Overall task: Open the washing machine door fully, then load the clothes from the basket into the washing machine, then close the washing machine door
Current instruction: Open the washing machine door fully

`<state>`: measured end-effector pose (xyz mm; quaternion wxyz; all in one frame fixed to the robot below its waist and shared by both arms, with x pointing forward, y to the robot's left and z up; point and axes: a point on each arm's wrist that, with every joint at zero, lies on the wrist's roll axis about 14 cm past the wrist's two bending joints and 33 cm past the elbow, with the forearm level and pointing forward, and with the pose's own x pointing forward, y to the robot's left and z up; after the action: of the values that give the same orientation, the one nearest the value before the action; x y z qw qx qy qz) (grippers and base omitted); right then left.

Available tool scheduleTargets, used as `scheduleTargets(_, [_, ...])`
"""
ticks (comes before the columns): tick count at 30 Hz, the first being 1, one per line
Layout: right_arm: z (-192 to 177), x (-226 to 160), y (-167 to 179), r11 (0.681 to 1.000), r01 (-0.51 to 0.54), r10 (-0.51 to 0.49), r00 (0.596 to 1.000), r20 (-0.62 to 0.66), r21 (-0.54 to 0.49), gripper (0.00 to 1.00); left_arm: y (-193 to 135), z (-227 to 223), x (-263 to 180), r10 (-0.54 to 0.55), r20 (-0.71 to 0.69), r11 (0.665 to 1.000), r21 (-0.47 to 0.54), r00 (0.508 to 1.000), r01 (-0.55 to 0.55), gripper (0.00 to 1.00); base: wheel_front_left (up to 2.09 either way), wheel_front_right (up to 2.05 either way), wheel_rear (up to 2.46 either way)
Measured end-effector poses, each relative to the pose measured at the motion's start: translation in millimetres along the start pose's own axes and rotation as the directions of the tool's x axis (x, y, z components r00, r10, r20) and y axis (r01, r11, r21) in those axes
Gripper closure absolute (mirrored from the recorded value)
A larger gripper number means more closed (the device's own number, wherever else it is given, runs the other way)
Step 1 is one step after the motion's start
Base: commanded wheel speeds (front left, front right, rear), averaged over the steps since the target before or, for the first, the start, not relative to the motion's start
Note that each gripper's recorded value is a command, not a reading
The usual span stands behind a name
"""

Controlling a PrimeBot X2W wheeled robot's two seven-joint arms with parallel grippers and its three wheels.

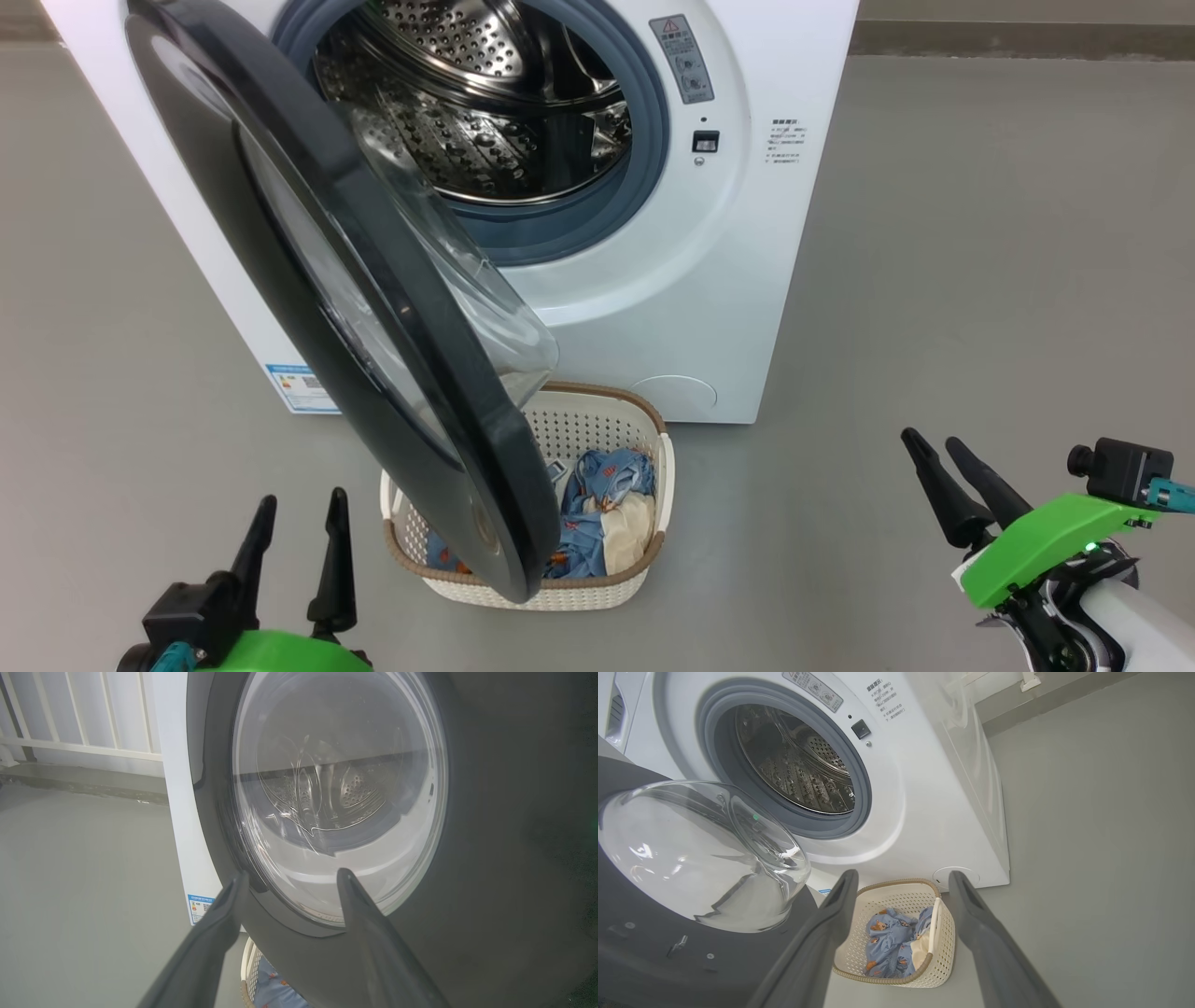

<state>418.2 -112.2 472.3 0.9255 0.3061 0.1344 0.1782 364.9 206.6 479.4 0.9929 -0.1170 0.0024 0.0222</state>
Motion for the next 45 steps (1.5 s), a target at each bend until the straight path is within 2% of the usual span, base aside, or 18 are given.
scheduleTargets(4, [-1,-4,-9,0.997,0.017,-0.017,1.000,-0.002,-0.076,0.00,-1,0,1,-0.003,-0.001,1.000,0.001,1.000,0.003,0.00,0.00,0.00,0.00])
scheduleTargets(10, [34,-1,-8,0.983,0.027,-0.006,0.993,0.116,-0.181,0.00,0,-5,-1,-0.003,-0.015,1.000,0.004,1.000,0.003,0.00,0.00,0.00,0.00])
scheduleTargets(22, [38,-11,-4,0.937,0.058,0.009,0.982,0.189,-0.345,0.00,2,-5,-2,0.001,-0.014,1.000,0.005,1.000,-0.001,0.00,0.00,0.00,0.00])
scheduleTargets(32, [32,-14,-8,0.911,0.085,-0.007,0.982,0.191,-0.403,0.00,5,-8,-2,0.013,-0.023,1.000,0.005,1.000,-0.012,0.00,0.00,0.00,0.00])
scheduleTargets(39, [28,-16,-14,0.910,0.105,-0.028,0.981,0.192,-0.401,0.00,9,-9,-1,0.027,-0.026,1.000,0.000,0.999,-0.027,0.00,0.00,0.00,0.00])
scheduleTargets(40, [29,-17,-14,0.909,0.108,-0.030,0.980,0.195,-0.403,0.00,10,-9,-1,0.030,-0.025,1.000,-0.001,0.999,-0.030,0.15,0.00,0.00,0.00])
scheduleTargets(41, [29,-17,-14,0.907,0.109,-0.030,0.980,0.195,-0.407,0.00,11,-7,0,0.035,-0.020,0.999,-0.003,0.999,-0.035,0.63,0.00,0.00,0.00])
scheduleTargets(42, [29,-17,-14,0.907,0.110,-0.031,0.980,0.196,-0.407,0.00,12,-4,1,0.040,-0.010,0.999,-0.003,0.999,-0.040,0.63,0.00,0.00,0.00])
scheduleTargets(43, [29,-17,-14,0.907,0.110,-0.031,0.980,0.196,-0.406,0.00,14,-1,2,0.043,0.000,0.999,0.002,0.999,-0.043,1.00,0.00,0.00,0.00])
scheduleTargets(45, [29,-17,-14,0.903,0.110,-0.030,0.980,0.195,-0.416,0.00,17,6,3,0.055,0.022,0.998,0.000,0.998,-0.055,1.00,0.00,0.00,0.00])
